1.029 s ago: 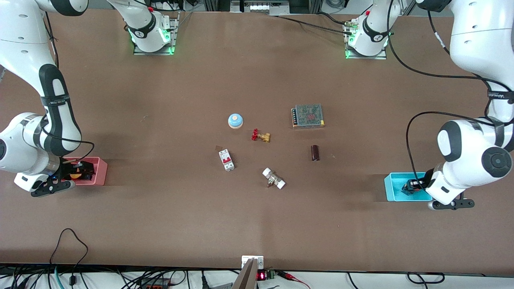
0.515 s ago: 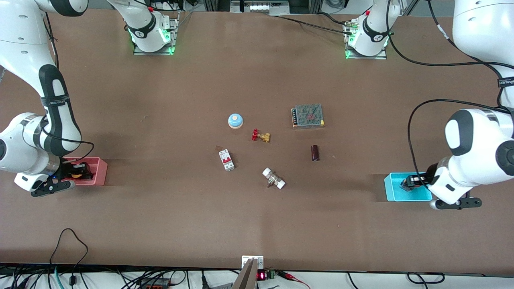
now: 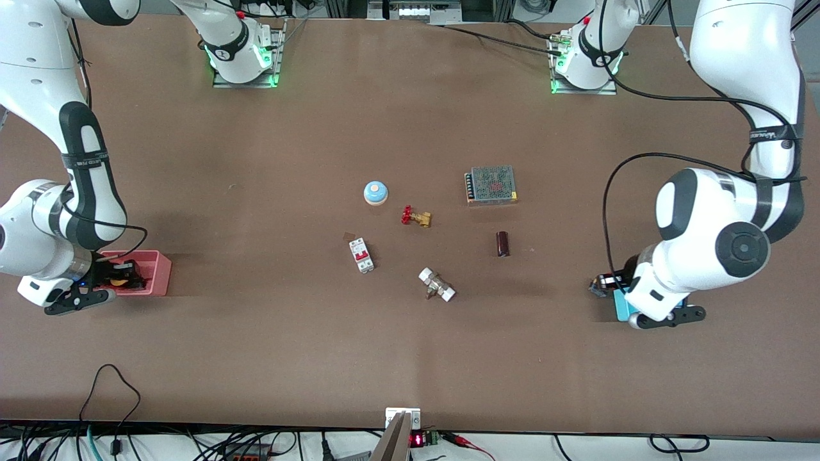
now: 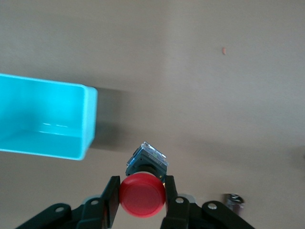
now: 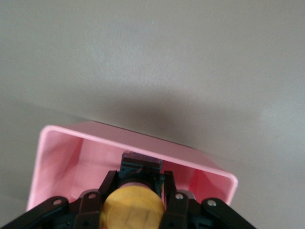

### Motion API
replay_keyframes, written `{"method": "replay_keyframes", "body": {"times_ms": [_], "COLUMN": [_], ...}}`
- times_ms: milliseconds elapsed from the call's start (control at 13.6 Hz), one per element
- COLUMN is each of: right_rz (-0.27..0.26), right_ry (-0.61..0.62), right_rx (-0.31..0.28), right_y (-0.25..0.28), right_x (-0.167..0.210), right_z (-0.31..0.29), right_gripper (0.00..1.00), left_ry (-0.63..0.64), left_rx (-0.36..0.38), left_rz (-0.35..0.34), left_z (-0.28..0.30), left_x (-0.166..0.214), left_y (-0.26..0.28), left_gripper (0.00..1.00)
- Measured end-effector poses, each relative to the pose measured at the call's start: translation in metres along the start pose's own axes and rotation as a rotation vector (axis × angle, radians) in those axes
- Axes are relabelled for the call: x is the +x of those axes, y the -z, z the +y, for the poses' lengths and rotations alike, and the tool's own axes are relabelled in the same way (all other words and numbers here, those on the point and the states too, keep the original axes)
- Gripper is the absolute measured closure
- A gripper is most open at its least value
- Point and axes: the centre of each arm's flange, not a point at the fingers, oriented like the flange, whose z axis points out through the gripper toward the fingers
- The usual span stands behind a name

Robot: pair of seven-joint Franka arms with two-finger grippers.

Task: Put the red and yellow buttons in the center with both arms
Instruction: 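Lift the yellow button with the right gripper while the left gripper lifts the red button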

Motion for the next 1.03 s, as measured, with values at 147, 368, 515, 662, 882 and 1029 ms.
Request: {"method": "replay_keyframes", "body": {"times_ms": [147,368,515,662,882,1029], "right_rz": [0.009,-0.033,-0.066,-0.093,-0.082,-0.089], "right_ry": [0.008,-0.027,-0.070,-0.111,-0.135,-0.122], "right_rx": [0.011,0.067,0.093,0.105,0.094,0.095], "right_y": [0.052,0.128,0.142,0.131,0.101,0.083], "right_x": [0.006,0.000,-0.001,0.003,-0.002,-0.021], "right_z": [-0.004,-0.031,-0.056,-0.094,-0.164,-0.200], "right_gripper": [0.56,0.56,0.56,0.56,0.56,0.56], "left_ry": [0.030,0.075,0.095,0.108,0.118,0.117], "left_rx": [0.001,-0.001,-0.003,-0.010,-0.017,-0.012], "left_rz": [-0.003,0.003,0.006,0.017,0.029,0.021], "left_z": [0.030,0.066,0.080,0.093,0.109,0.116], "left_x": [-0.008,-0.017,-0.020,-0.023,-0.032,-0.038], "left_y": [-0.012,-0.039,-0.057,-0.073,-0.098,-0.110], "left_gripper": [0.58,0.58,0.58,0.58,0.58,0.58]}}
